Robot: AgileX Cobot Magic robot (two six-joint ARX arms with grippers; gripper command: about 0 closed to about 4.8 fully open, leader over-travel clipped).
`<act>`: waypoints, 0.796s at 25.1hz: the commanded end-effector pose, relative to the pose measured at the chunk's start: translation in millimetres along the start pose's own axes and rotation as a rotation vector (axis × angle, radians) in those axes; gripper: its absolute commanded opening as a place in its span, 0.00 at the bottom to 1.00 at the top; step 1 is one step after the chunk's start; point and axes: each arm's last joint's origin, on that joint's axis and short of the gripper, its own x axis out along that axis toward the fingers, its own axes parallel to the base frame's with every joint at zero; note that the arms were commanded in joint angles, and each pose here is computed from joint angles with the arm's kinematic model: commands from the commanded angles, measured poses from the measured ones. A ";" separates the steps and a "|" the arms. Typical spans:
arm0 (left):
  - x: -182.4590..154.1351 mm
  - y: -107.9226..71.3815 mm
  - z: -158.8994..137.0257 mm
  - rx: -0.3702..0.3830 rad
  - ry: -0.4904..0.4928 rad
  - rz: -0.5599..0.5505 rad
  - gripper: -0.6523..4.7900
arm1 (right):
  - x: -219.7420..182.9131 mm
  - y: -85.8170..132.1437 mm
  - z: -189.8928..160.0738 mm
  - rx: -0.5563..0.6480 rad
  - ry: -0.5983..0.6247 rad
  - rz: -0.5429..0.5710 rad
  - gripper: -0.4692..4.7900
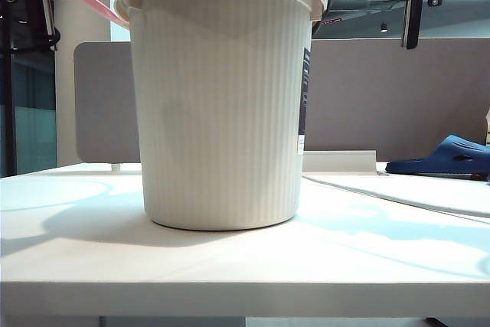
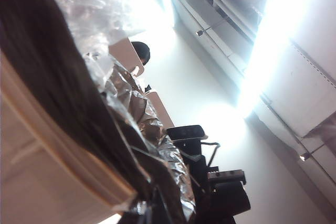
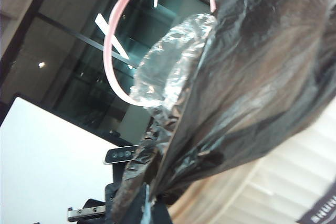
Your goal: Open the ring lid of the trash can, pull out the black garbage bag inside, and place it on the table.
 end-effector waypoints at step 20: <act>25.9 -28.8 22.1 0.066 -0.052 -0.086 0.11 | 19.1 30.8 9.1 -0.093 0.045 0.104 0.09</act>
